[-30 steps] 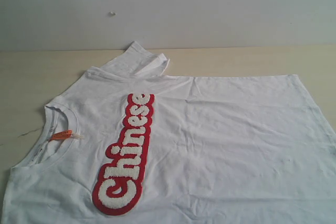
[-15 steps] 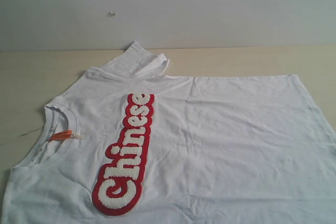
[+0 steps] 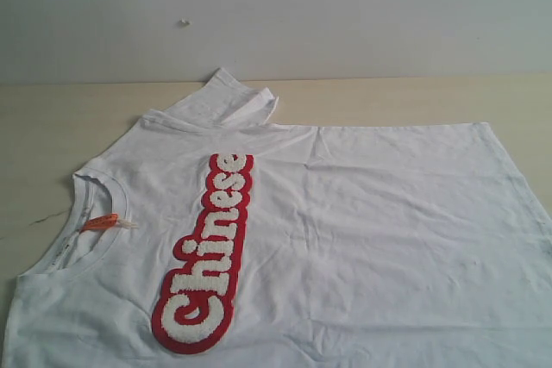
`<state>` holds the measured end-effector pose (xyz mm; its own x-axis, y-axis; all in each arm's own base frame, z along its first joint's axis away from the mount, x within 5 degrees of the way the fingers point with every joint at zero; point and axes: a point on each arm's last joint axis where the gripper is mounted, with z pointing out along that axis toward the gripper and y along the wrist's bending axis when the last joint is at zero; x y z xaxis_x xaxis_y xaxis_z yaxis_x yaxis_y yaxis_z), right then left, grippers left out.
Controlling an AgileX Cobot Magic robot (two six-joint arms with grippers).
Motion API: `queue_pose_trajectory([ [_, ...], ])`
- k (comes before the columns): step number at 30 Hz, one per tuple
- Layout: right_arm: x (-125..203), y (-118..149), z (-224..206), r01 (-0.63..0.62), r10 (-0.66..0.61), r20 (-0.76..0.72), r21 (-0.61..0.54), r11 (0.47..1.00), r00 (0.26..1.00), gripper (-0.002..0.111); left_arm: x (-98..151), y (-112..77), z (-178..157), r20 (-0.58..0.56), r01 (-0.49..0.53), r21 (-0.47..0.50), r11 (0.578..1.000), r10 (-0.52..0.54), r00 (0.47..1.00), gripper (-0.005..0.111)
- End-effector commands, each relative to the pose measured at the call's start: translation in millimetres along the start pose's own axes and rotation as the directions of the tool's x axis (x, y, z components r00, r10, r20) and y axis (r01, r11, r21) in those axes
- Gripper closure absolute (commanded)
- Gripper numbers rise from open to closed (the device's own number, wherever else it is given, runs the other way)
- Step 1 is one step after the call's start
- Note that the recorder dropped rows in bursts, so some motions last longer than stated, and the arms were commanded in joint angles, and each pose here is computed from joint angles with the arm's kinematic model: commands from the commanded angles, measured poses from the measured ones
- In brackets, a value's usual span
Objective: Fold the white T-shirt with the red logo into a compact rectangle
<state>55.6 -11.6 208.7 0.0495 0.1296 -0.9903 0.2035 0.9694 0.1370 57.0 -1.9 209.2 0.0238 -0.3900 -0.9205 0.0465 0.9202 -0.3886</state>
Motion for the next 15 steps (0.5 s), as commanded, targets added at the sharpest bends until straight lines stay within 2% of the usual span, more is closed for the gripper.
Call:
queue_pose_trajectory([
  [1,0.0,-0.4,-0.3,0.0,0.0,0.016,0.004,1.0,1.0,0.108,-4.9,-2.0,-0.7,0.057,0.015,0.023,1.0,-0.016,0.998,0.107],
  [8,-2.2,0.0,-0.4,-0.117,0.118,0.039,-0.005,0.993,0.992,0.108,-10.1,-4.2,-1.3,0.113,0.012,0.048,0.999,-0.018,0.993,0.107],
  [11,-3.5,0.0,-0.5,-0.249,0.25,0.052,-0.014,0.968,0.967,0.108,-10.2,-4.3,-1.3,0.112,0.069,0.055,0.996,-0.075,0.991,0.107],
  [13,-3.5,0.1,-0.5,-0.299,0.3,0.051,-0.017,0.954,0.953,0.108,-10.2,-4.3,-1.3,0.112,0.069,0.055,0.996,-0.075,0.991,0.107],
  [15,-3.5,0.1,-0.5,-0.299,0.3,0.051,-0.017,0.954,0.953,0.108,-10.2,-4.3,-1.3,0.112,0.069,0.055,0.996,-0.075,0.991,0.107],
])
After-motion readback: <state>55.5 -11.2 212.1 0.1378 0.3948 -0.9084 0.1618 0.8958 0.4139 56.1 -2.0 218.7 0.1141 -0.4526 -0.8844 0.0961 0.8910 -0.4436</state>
